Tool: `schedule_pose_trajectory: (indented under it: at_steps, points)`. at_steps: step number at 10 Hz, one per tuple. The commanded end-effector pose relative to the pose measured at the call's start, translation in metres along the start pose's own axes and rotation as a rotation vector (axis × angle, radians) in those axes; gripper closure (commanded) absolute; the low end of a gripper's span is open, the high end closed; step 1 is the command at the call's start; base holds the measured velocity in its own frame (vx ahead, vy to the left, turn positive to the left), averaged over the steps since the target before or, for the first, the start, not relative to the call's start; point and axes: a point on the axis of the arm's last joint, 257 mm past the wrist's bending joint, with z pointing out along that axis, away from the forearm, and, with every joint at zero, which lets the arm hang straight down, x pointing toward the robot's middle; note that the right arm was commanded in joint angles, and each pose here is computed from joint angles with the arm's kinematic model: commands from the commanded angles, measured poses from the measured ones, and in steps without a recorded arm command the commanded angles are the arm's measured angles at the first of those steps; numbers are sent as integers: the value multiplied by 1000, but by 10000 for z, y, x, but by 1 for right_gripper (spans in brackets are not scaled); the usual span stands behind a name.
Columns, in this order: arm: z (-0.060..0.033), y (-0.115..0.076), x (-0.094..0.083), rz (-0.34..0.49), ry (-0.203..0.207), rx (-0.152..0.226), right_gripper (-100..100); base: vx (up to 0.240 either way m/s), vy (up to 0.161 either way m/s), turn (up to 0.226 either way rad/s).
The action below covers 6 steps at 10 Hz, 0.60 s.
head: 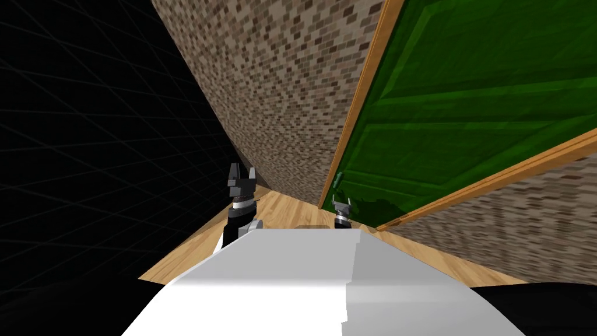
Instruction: Pull the door open
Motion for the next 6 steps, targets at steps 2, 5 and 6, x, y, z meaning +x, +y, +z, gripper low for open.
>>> schedule_pose_trajectory:
  at_steps: [2,5,6]
  points:
    - [-70,73,-181,46,-42,-21,-100,72,-66,155]
    - [-159,155,-388,86,-87,-46,-100,71,-61,126]
    - [-190,186,-456,98,-101,-56,-100,59,-69,153]
